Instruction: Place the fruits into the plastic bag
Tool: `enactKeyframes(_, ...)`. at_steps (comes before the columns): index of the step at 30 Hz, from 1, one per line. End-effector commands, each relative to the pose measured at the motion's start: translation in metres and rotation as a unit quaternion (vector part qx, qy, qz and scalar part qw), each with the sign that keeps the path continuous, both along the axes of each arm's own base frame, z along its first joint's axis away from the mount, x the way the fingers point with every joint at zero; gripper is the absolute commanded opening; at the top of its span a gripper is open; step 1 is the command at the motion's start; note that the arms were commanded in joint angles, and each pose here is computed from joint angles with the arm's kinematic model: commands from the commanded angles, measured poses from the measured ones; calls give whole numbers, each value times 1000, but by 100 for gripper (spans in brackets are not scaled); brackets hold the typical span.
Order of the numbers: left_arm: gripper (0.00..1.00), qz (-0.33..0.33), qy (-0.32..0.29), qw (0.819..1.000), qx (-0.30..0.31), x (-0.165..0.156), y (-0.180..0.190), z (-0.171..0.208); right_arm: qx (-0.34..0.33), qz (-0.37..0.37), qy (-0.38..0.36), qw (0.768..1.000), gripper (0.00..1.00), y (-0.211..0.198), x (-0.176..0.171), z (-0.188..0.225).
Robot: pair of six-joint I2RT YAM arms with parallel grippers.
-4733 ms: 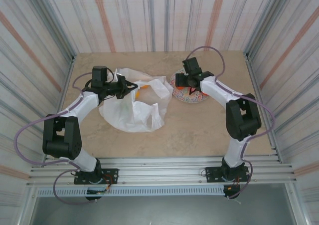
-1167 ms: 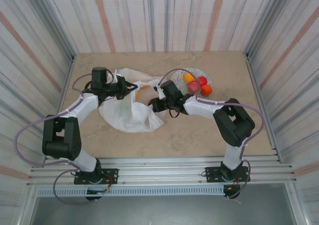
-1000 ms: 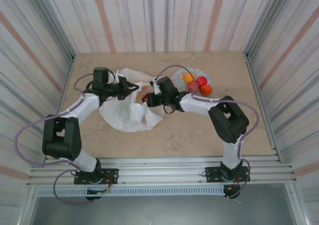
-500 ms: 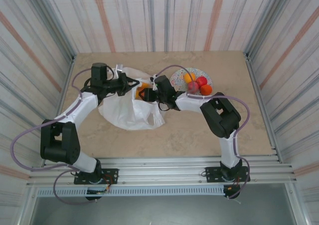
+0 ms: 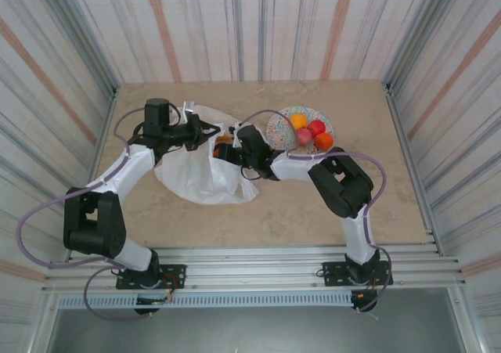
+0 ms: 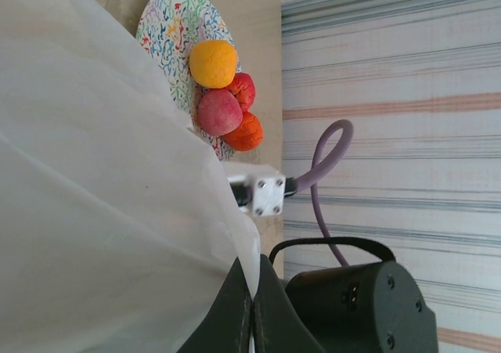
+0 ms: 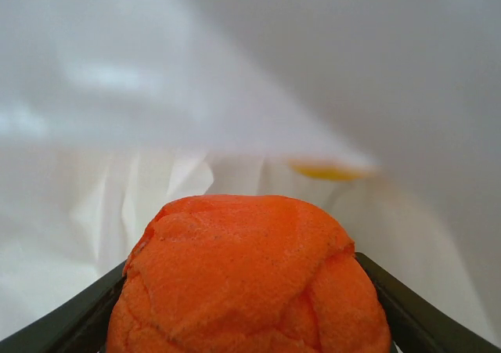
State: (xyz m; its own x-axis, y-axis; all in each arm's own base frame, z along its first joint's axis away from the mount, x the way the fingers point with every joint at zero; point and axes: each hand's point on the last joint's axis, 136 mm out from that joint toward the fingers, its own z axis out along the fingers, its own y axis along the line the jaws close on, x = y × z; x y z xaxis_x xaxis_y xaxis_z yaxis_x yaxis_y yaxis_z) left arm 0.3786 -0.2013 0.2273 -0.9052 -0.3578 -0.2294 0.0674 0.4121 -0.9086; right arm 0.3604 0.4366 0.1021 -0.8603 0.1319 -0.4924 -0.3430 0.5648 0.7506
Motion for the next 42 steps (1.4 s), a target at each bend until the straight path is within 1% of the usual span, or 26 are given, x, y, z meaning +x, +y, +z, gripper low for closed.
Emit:
enactKeyframes(1,0,-1,-24,1000,-6,1,-1,19,16,24,16,999,66,11,-13,-5)
enactKeyframes(6,0,0,-20,1000,-5,2,1,14,-6,28,25,999,70,10,-15,-14)
enactKeyframes(10,0,4,-16,1000,-5,2,4,10,-11,16,25,1000,77,1,-7,-10)
enactKeyframes(15,0,6,-12,1000,-4,2,8,5,-20,5,19,1000,84,-10,-2,-1)
enactKeyframes(21,0,6,-8,1000,-5,2,10,0,-49,-9,17,999,89,-25,-2,-4)
enactKeyframes(25,0,6,-5,1000,-5,2,10,-2,-58,-13,11,998,91,-34,0,2)
enactKeyframes(30,0,4,-2,1000,-3,1,10,-6,-76,-26,-9,997,91,-50,1,20)
enactKeyframes(33,0,4,0,1000,0,-1,12,-10,-103,-64,-13,993,90,-71,7,28)
enactKeyframes(36,0,4,-2,1000,5,-2,13,-14,-123,-118,-4,985,88,-93,11,31)
enactKeyframes(38,0,3,-4,1000,5,-1,12,-15,-108,-131,-8,985,88,-97,13,37)
enactKeyframes(42,0,3,-5,1000,11,-2,14,-18,-60,-123,-25,990,88,-99,12,58)
